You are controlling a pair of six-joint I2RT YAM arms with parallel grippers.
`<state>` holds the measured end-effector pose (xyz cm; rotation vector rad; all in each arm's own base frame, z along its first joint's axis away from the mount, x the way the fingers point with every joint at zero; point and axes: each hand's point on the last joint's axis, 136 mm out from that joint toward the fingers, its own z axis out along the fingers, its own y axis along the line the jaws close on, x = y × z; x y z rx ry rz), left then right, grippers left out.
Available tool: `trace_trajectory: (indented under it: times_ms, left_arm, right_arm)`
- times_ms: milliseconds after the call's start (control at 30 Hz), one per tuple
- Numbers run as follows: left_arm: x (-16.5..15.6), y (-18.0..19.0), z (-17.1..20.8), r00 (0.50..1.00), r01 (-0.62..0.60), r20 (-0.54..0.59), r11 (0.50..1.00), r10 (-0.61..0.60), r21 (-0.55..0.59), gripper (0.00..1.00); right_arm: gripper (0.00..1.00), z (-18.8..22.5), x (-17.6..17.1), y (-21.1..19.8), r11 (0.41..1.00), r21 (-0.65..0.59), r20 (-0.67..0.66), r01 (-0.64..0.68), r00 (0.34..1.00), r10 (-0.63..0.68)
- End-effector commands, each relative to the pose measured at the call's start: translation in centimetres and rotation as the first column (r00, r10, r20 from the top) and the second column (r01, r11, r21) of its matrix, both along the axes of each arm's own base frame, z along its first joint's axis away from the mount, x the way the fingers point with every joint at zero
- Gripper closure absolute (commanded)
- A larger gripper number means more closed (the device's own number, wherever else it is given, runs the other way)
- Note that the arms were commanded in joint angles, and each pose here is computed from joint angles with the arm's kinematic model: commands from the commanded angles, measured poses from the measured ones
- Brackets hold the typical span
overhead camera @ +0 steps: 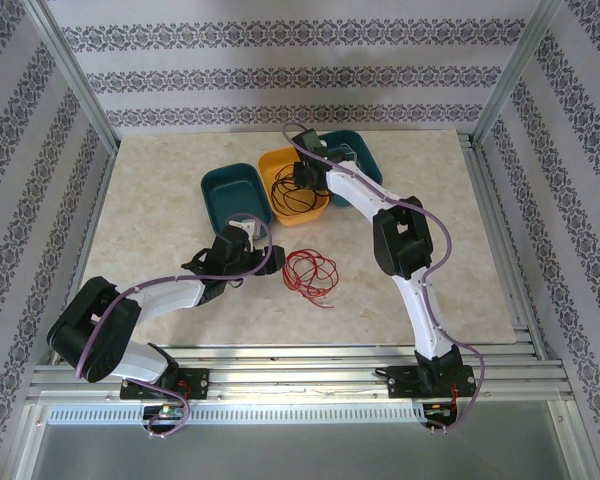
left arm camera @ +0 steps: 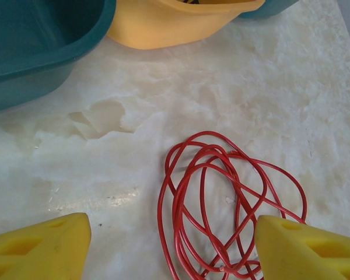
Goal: Untangle the cables
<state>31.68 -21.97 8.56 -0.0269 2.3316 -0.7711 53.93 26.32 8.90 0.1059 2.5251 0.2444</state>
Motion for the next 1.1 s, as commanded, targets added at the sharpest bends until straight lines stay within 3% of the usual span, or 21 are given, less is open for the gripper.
trace_trajectory:
  times_ms: [0, 167, 300, 400, 567, 800, 1067]
  left_arm:
    - [0.2, 0.4, 0.7, 1.000, 0.005, 0.012, 1.000, -0.005, 0.005, 0.28]
    - [0.5, 0.1, 0.9, 1.000, 0.030, 0.000, 1.000, -0.030, 0.009, 0.31]
    - [0.5, -0.6, 0.9, 0.998, 0.068, -0.016, 0.998, -0.068, 0.002, 0.43]
    - [0.5, -1.2, 0.7, 0.994, 0.104, -0.033, 0.995, -0.104, -0.002, 0.45]
    - [0.4, -1.8, 0.1, 0.988, 0.138, -0.072, 0.990, -0.137, -0.001, 0.46]
    - [0.3, -2.2, -1.0, 0.981, 0.157, -0.116, 0.988, -0.156, 0.003, 0.47]
    - [0.1, -2.8, -2.4, 0.971, 0.178, -0.162, 0.984, -0.178, -0.018, 0.49]
  right_arm:
    - [0.65, 5.7, -1.5, 0.0, 0.999, 0.011, 0.083, -0.038, 0.996, 0.037]
    - [0.61, 7.7, -5.1, -0.9, 0.998, -0.007, 0.097, -0.067, 0.993, 0.068]
    - [0.59, 8.1, -8.7, -2.6, 0.998, -0.007, 0.077, -0.055, 0.995, 0.055]
    - [0.57, 7.6, -11.8, -3.8, 0.999, 0.000, 0.051, -0.043, 0.998, 0.043]
    - [0.56, 4.9, -17.9, -6.0, 1.000, -0.014, -0.041, -0.008, 0.999, 0.007]
    - [0.63, 0.7, -25.7, -7.3, 0.997, 0.051, -0.190, 0.062, 0.980, -0.051]
    - [0.69, -2.5, -28.5, -5.0, 0.988, 0.133, -0.292, 0.076, 0.956, -0.034]
